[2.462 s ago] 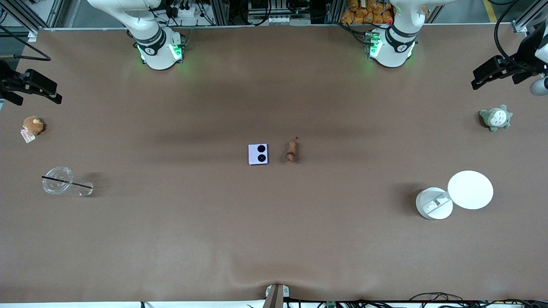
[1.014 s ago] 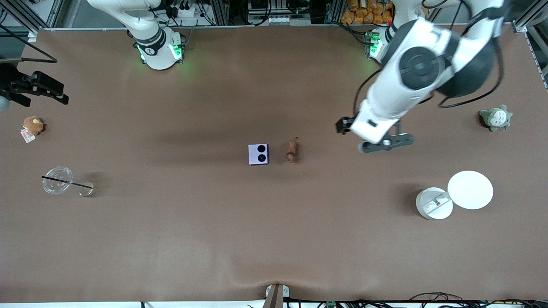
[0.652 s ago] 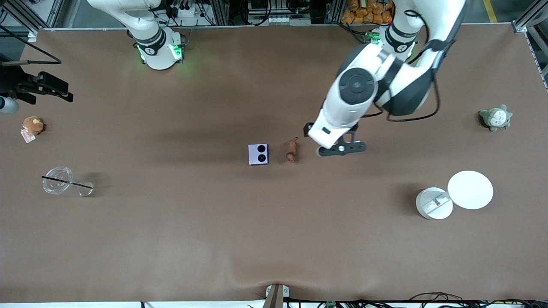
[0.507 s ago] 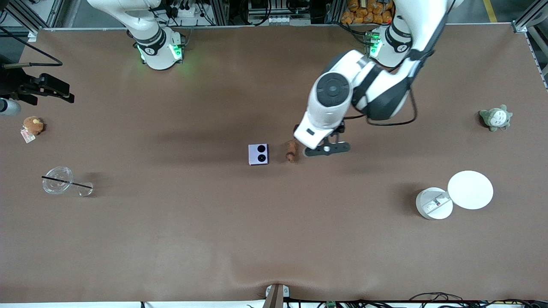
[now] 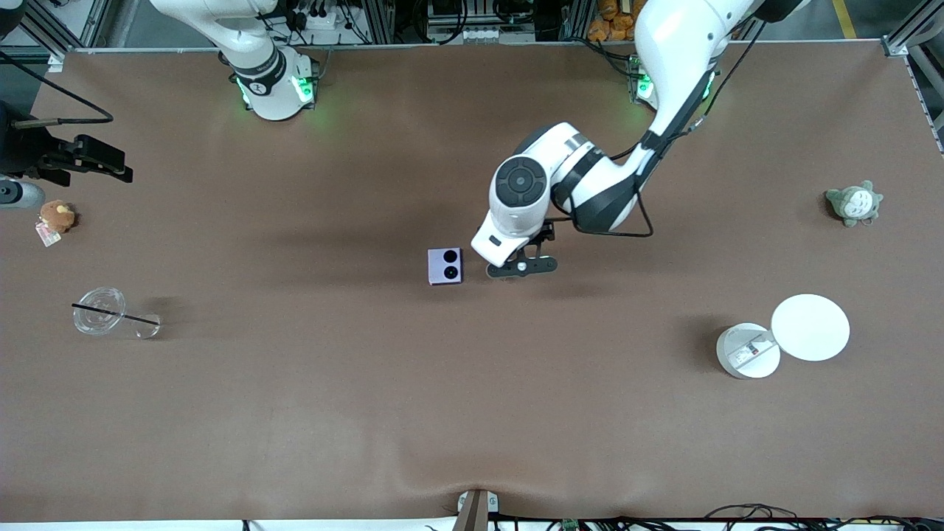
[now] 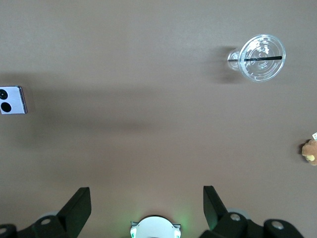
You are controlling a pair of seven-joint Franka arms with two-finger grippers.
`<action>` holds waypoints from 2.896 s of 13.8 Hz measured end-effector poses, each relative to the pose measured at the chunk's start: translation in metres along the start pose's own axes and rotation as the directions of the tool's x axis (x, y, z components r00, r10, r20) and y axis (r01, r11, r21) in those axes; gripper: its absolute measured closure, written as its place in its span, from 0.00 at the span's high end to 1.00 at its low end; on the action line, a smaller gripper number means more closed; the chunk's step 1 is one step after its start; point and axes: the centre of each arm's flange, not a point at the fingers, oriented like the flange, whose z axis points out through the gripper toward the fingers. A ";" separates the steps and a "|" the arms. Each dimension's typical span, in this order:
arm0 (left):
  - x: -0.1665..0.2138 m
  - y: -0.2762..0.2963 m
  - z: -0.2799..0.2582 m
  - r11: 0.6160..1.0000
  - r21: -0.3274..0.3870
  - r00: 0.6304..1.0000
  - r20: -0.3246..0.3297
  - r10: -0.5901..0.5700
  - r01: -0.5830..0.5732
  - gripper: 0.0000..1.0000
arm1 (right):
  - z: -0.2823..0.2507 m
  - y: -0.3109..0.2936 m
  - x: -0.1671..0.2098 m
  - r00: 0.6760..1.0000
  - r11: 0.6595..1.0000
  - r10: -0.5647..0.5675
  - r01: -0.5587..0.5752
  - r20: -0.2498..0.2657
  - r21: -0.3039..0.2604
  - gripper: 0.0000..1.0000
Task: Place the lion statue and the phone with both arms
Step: 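Reach the left gripper down to the brown lion statue and grasp it, then carry the lion toward the white lamp while the right gripper reaches out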
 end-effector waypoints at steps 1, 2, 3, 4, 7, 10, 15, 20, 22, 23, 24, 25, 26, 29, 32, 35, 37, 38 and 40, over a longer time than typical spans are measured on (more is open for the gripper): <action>0.000 0.004 0.006 1.000 -0.009 1.000 -0.012 -0.019 0.019 1.00 | 0.000 0.000 0.000 1.000 1.000 0.000 0.000 0.000 0.000 1.00; 0.001 0.008 0.011 0.999 -0.022 0.999 -0.021 -0.042 0.041 1.00 | 0.000 0.000 0.000 1.000 1.000 0.001 -0.001 0.000 0.000 1.00; 0.000 0.012 0.016 0.998 -0.031 0.998 -0.024 -0.055 0.054 1.00 | 0.000 0.000 0.000 1.000 1.000 0.001 -0.001 0.000 0.000 1.00; -0.001 0.015 0.022 0.998 -0.031 0.998 -0.027 -0.058 0.057 1.00 | 0.000 0.000 0.000 1.000 1.000 0.001 -0.001 0.000 0.000 1.00; -0.005 0.022 0.037 0.999 -0.016 0.998 -0.036 -0.050 0.050 1.00 | 0.000 0.001 0.000 1.000 1.000 0.001 -0.001 0.000 0.000 1.00; -0.009 0.030 0.049 0.999 -0.017 0.997 -0.066 -0.042 0.041 1.00 | 0.000 0.001 0.000 1.000 1.000 0.002 -0.002 0.000 0.000 1.00; -0.004 0.027 0.066 0.999 0.039 0.993 -0.116 0.009 -0.004 0.92 | 0.001 0.004 0.000 1.000 1.000 0.008 -0.008 0.001 0.001 1.00; -0.002 0.027 0.079 0.999 0.040 0.993 -0.117 0.015 -0.011 0.67 | 0.001 0.005 0.001 1.000 1.000 0.009 -0.009 0.001 0.002 1.00; -0.001 0.026 0.079 0.999 0.041 0.993 -0.117 0.016 -0.012 0.44 | 0.001 0.005 0.001 1.000 1.000 0.009 -0.009 0.001 0.002 1.00; 0.001 0.025 0.078 0.999 0.042 0.993 -0.119 0.024 -0.019 0.36 | 0.001 0.005 0.001 1.000 1.000 0.009 -0.009 0.002 0.002 1.00; 0.005 0.022 0.075 0.998 0.050 0.992 -0.119 0.042 -0.036 0.36 | 0.001 0.005 0.001 1.000 1.000 0.009 -0.009 0.002 0.002 1.00; 0.010 0.016 0.068 0.996 0.073 0.992 -0.111 0.065 -0.057 0.36 | 0.001 0.005 0.001 1.000 1.000 0.010 -0.010 0.002 0.002 1.00; 0.018 0.003 0.055 0.991 0.109 0.991 -0.096 0.089 -0.078 0.36 | 0.001 0.005 0.001 1.000 1.000 0.009 -0.009 0.002 0.004 1.00; 0.043 -0.050 -0.009 0.982 0.155 0.991 -0.066 0.121 -0.109 0.36 | 0.002 -0.005 0.002 1.000 0.998 -0.006 0.006 -0.001 0.060 1.00; 0.055 -0.095 -0.054 0.987 0.117 0.990 -0.068 0.122 -0.114 0.36 | 0.007 -0.034 0.008 1.000 0.992 -0.022 0.021 0.009 0.122 1.00; 0.089 -0.153 -0.081 0.992 0.066 0.991 -0.073 0.114 -0.109 0.36 | 0.027 -0.072 0.025 0.999 0.988 -0.023 0.016 0.048 0.153 1.00; 0.121 -0.213 -0.078 0.990 0.058 0.990 -0.053 0.128 -0.125 0.36 | 0.042 -0.104 0.039 0.998 0.987 -0.009 -0.001 0.064 0.161 1.00; 0.134 -0.245 -0.072 0.990 0.055 0.990 -0.034 0.134 -0.132 0.36 | 0.050 -0.125 0.047 0.998 0.987 0.006 -0.016 0.062 0.158 1.00; 0.157 -0.299 -0.054 0.990 0.033 0.990 -0.011 0.139 -0.139 0.36 | 0.068 -0.169 0.059 0.999 0.988 0.022 -0.029 0.048 0.149 1.00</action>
